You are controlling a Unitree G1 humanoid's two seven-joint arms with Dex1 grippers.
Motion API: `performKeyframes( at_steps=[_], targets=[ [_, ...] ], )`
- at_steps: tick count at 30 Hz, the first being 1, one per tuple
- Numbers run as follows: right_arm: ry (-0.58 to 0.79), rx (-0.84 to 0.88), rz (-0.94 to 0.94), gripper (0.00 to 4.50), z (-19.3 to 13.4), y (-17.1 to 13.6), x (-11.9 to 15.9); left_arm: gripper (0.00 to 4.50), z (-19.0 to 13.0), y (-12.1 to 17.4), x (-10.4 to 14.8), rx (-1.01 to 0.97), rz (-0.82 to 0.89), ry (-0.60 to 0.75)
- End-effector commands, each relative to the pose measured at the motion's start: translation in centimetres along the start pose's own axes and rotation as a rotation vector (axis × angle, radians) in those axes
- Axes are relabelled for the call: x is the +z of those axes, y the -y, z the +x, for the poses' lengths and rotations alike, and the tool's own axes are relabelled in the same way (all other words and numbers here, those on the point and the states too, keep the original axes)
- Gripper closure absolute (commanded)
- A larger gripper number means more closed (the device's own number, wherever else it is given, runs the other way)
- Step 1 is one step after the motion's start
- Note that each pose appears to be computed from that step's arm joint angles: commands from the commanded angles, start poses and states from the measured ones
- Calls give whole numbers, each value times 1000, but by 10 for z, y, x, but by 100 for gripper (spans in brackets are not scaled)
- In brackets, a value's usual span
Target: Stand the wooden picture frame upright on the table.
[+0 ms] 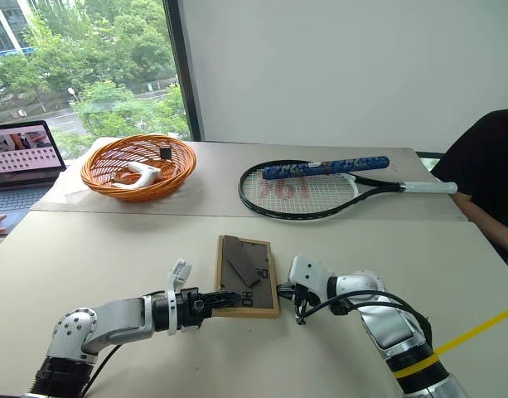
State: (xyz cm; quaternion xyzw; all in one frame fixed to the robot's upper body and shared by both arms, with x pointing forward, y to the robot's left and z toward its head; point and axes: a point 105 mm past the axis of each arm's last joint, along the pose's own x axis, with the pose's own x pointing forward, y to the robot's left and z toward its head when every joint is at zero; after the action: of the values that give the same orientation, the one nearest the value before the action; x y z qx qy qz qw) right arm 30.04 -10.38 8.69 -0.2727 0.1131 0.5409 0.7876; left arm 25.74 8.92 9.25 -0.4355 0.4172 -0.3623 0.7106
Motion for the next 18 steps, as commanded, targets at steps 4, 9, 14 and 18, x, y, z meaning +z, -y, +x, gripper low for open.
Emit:
performKeyframes(
  at_steps=[4, 9, 14, 18],
  targets=[
    [118, -113, 134, 450, -40, 35, 28, 333, -18, 26, 23, -111, 93, 53],
    [282, 6, 272, 337, -57, 33, 74, 333, -35, 38, 29, -130, 180, 23],
    [347, 107, 312, 172, -36, 24, 102, 333, -35, 40, 32, -107, 253, -17],
    [306, 137, 308, 35, -12, 24, 103, 333, -30, 45, 29, -120, 296, -57]
  ],
)
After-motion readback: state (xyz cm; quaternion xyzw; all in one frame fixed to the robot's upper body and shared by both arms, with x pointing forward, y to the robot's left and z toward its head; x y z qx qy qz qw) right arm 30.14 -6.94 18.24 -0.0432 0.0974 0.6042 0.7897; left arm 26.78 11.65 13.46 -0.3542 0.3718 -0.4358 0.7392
